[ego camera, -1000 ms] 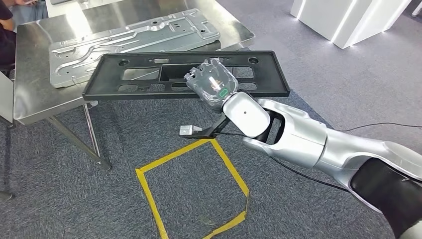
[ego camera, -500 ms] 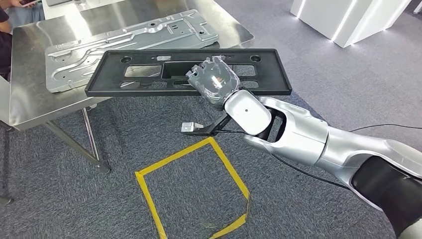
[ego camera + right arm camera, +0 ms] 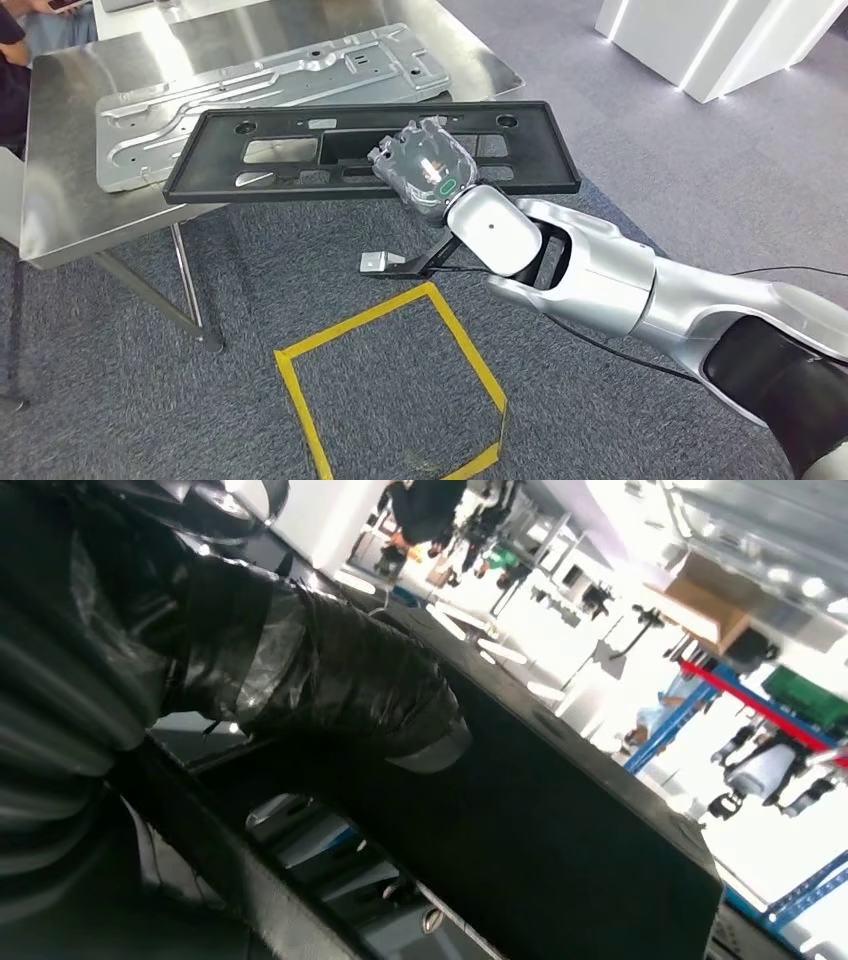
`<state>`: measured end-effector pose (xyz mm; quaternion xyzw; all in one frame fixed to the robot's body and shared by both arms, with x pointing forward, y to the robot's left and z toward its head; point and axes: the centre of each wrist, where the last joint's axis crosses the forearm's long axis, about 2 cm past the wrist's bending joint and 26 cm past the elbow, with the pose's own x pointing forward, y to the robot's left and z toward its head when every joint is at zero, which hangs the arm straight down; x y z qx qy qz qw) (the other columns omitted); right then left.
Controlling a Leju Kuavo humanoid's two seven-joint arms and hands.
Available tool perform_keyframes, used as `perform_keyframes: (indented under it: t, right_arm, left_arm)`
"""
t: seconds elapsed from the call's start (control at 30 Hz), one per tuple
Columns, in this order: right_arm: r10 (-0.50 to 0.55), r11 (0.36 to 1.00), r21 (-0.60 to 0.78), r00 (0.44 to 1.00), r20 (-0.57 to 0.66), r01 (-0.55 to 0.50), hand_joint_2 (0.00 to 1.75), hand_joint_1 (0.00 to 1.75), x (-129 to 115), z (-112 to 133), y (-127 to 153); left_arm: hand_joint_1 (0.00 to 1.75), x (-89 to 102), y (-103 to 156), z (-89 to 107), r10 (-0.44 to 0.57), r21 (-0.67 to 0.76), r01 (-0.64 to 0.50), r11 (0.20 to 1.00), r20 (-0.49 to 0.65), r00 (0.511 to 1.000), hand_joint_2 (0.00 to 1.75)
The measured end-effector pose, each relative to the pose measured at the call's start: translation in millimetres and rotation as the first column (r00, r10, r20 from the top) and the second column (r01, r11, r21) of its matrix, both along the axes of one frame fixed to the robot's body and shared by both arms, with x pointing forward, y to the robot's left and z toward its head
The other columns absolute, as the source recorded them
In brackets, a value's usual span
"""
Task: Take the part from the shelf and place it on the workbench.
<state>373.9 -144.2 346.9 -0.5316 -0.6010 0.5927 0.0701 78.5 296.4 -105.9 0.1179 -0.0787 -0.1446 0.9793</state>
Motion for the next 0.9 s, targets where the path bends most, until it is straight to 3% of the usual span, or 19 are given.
perform_keyframes:
  t: [0.9]
  right_arm:
    - [-0.012,1.0,-0.018,1.0,0.0,0.012,1.75,1.75,2.6,-9.0,-0.2]
  left_arm:
    - [0.0,-2.4,1.8,-0.4,-0.002,0.003,0.002,1.0,0.006,1.0,1.75]
